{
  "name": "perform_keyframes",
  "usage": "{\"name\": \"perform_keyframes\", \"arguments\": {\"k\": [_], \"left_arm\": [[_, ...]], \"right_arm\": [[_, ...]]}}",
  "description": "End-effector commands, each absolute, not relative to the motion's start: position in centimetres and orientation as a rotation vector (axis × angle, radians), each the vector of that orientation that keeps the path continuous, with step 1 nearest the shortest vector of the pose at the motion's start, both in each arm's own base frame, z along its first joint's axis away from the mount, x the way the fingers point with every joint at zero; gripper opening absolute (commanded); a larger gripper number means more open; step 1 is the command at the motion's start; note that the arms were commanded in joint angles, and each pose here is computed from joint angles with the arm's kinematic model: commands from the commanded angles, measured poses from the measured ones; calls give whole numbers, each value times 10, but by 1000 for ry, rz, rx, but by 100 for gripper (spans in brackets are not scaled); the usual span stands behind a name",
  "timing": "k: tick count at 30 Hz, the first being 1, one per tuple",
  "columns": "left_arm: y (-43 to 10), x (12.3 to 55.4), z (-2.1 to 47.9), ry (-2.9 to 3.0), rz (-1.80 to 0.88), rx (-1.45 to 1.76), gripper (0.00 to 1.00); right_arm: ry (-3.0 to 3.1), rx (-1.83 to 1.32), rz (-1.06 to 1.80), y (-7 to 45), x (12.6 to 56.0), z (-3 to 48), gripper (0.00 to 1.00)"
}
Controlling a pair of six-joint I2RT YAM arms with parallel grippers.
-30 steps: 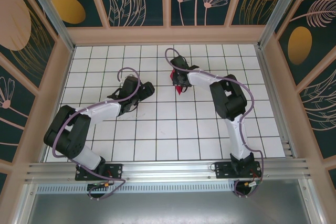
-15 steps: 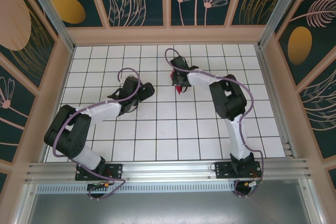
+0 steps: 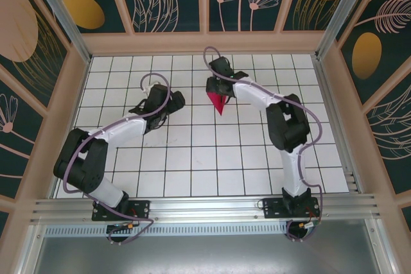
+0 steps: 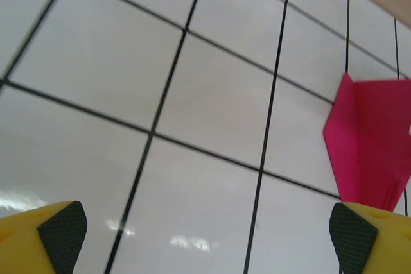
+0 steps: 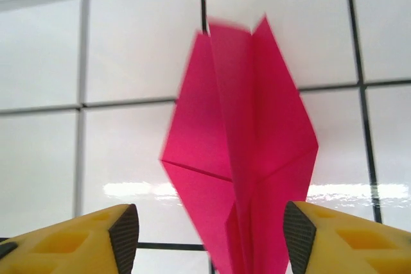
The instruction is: Fold a paper plane with a square sheet of paper (pick it up from the middle)
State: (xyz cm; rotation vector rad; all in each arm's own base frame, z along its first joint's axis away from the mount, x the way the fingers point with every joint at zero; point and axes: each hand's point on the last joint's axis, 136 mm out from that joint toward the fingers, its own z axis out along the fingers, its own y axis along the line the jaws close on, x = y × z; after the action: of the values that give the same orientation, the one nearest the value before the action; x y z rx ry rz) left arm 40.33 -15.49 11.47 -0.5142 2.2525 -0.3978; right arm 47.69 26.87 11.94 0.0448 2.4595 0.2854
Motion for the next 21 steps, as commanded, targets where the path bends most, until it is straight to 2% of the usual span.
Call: {"name": "perform_keyframes", "arguments": {"k": [1, 5, 6, 13, 17, 21], "left_arm": [[-121, 414, 152, 2156, -251, -498, 98], [-75, 412, 177, 2034, -143, -505, 99], [-63, 409, 182, 1997, -118, -518, 99], [27, 370, 193, 1789, 194, -593, 99], [47, 354, 174, 1760, 310, -551, 98], [54, 349, 154, 1753, 316, -503, 99]], "right_arm": [[2288, 58, 336, 255, 478, 196, 72], [2132, 189, 197, 183, 479, 230, 96], [2095, 219, 163, 165, 477, 238, 99], [1888, 515, -98, 21, 429, 232, 99], [1814, 617, -139, -40, 394, 192, 99], [1784, 658, -146, -71, 368, 147, 99]]}}
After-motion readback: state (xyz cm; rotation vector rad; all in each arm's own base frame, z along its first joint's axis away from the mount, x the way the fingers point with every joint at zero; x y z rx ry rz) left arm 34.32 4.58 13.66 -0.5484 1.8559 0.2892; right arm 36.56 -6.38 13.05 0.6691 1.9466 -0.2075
